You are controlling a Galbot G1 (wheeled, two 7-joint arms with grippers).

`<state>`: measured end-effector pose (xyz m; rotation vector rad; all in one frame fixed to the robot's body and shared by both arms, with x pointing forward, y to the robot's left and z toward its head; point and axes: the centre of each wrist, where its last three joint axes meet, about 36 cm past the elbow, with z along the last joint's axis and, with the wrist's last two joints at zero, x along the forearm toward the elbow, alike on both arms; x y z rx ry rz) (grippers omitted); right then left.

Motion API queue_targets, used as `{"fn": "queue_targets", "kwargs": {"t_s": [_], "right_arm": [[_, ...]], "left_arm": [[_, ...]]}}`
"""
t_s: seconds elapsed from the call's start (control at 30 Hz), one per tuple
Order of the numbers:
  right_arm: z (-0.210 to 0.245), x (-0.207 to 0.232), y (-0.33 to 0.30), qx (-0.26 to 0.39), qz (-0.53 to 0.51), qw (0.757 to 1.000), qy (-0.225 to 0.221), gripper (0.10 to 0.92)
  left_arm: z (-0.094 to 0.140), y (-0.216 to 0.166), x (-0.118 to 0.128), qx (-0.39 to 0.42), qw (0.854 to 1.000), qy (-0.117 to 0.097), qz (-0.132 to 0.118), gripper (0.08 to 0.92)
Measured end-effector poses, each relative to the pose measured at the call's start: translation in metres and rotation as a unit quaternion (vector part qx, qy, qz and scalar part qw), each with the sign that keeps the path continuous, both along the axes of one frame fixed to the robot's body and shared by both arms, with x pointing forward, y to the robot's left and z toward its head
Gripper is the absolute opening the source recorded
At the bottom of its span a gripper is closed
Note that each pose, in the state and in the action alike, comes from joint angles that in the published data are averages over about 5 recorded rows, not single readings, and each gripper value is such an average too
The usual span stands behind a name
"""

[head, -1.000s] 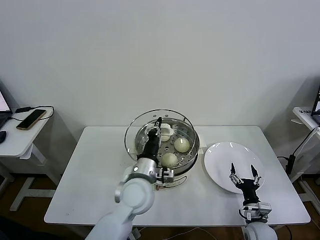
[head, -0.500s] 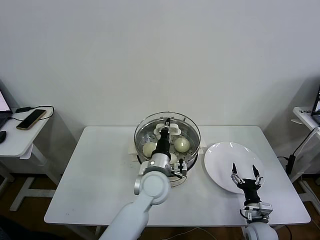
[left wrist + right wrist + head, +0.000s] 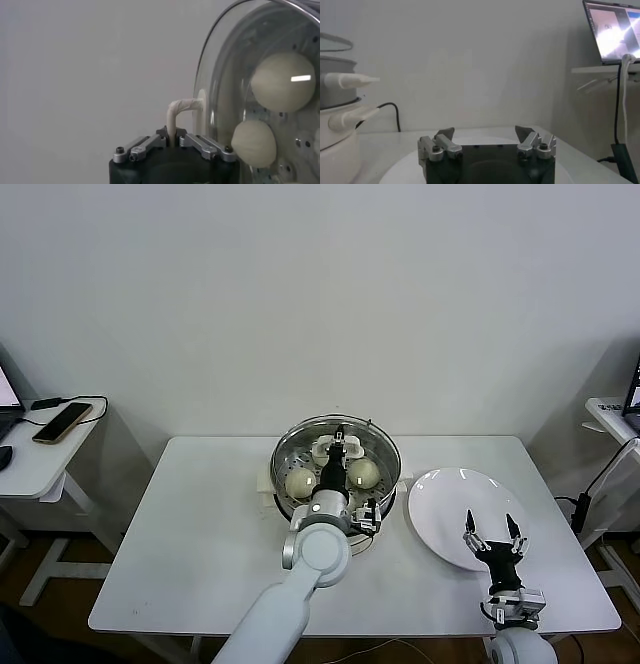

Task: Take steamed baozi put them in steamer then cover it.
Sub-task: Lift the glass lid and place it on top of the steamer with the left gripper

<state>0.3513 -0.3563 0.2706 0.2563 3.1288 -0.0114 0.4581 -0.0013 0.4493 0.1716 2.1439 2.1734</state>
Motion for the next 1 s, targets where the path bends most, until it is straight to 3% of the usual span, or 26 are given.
{"fn": "queue_targets", "kwargs": {"t_s": [1.0], "right_arm": [[0.0, 0.007, -0.001, -0.003, 0.0, 1.0, -0.005, 0.823]], "left_arm": [[-0.012, -0.001, 0.007, 0.011, 1.0, 0.016, 0.013, 0.191]]}}
